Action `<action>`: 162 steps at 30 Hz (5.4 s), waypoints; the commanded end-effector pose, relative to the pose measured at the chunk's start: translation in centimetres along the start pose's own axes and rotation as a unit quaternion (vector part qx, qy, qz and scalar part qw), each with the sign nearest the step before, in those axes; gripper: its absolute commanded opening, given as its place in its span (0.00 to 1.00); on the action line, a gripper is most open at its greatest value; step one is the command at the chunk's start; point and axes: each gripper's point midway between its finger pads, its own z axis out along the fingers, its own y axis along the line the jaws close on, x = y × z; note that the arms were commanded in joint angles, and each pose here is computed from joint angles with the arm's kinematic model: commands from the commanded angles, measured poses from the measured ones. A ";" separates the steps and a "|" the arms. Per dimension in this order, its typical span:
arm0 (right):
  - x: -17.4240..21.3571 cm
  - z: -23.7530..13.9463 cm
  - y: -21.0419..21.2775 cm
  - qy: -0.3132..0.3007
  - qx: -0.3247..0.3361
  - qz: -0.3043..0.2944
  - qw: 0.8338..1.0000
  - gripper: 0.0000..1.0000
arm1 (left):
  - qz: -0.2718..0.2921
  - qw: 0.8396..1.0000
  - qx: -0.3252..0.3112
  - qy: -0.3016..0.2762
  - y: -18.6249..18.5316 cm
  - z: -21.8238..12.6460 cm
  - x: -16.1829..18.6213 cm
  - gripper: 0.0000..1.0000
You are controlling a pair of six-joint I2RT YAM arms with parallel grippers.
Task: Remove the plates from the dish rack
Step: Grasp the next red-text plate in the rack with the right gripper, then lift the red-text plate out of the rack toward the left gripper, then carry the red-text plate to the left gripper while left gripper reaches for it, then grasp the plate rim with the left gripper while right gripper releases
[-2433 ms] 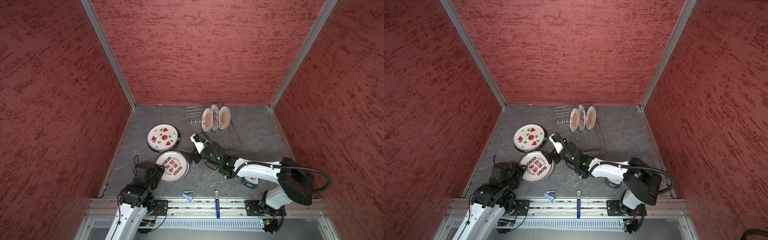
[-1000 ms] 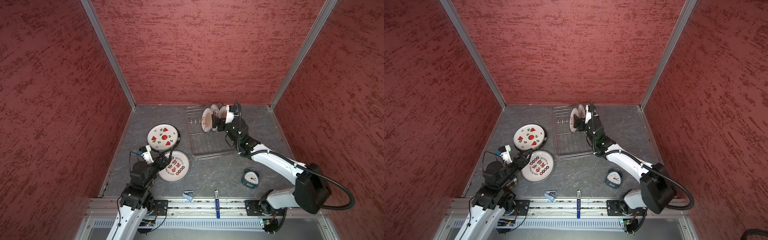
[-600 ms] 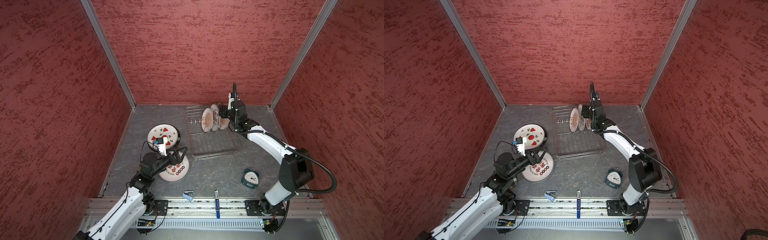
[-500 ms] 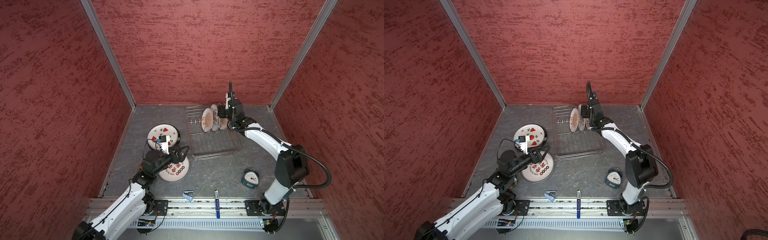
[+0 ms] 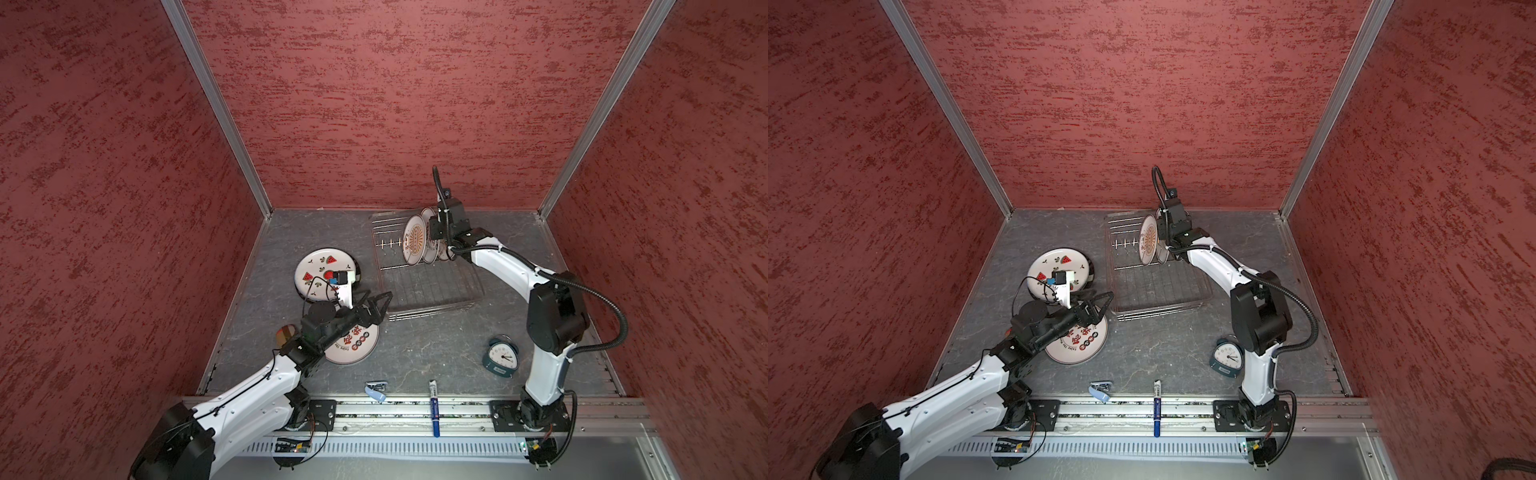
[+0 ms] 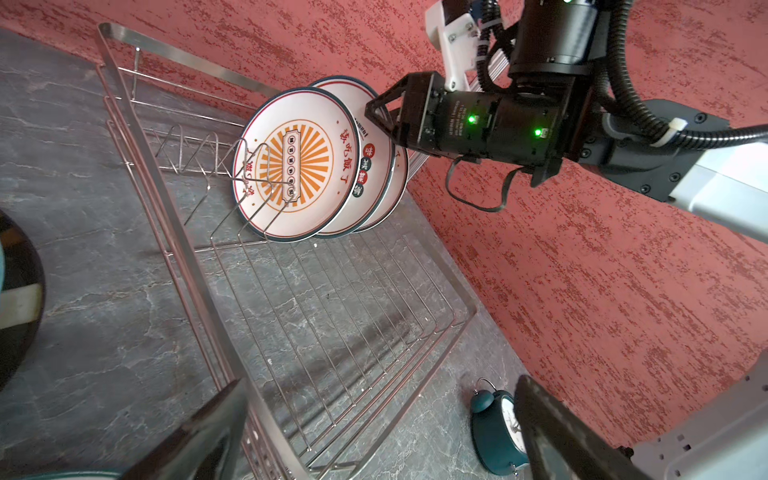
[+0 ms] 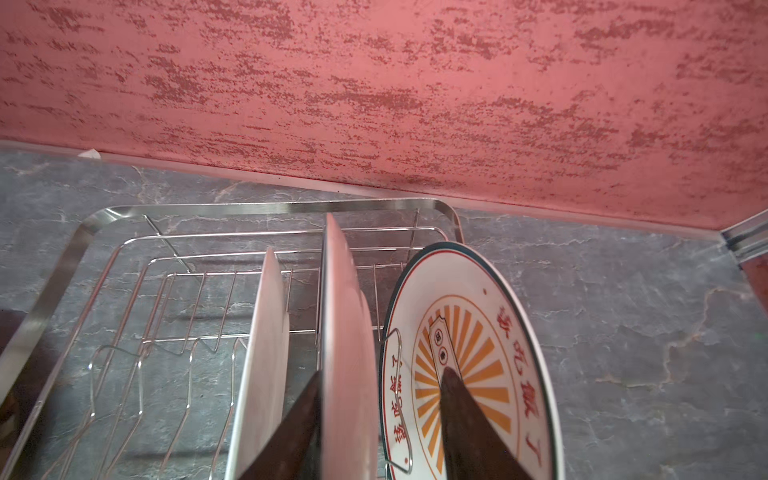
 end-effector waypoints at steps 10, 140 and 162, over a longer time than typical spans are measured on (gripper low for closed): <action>0.1 1.3 0.1 0.004 0.097 -0.036 0.995 0.25 | 0.005 0.999 0.002 -0.039 -0.5 -1.0 -1.2 0.99; 7.5 -23.5 8.6 -0.146 -0.433 0.161 0.875 0.95 | -0.115 0.991 0.069 0.025 -1.8 -3.1 -0.4 0.00; 7.3 -26.0 7.4 -0.181 -0.424 0.077 0.884 0.99 | -0.255 0.965 -0.051 -0.031 4.7 -7.2 -2.3 0.00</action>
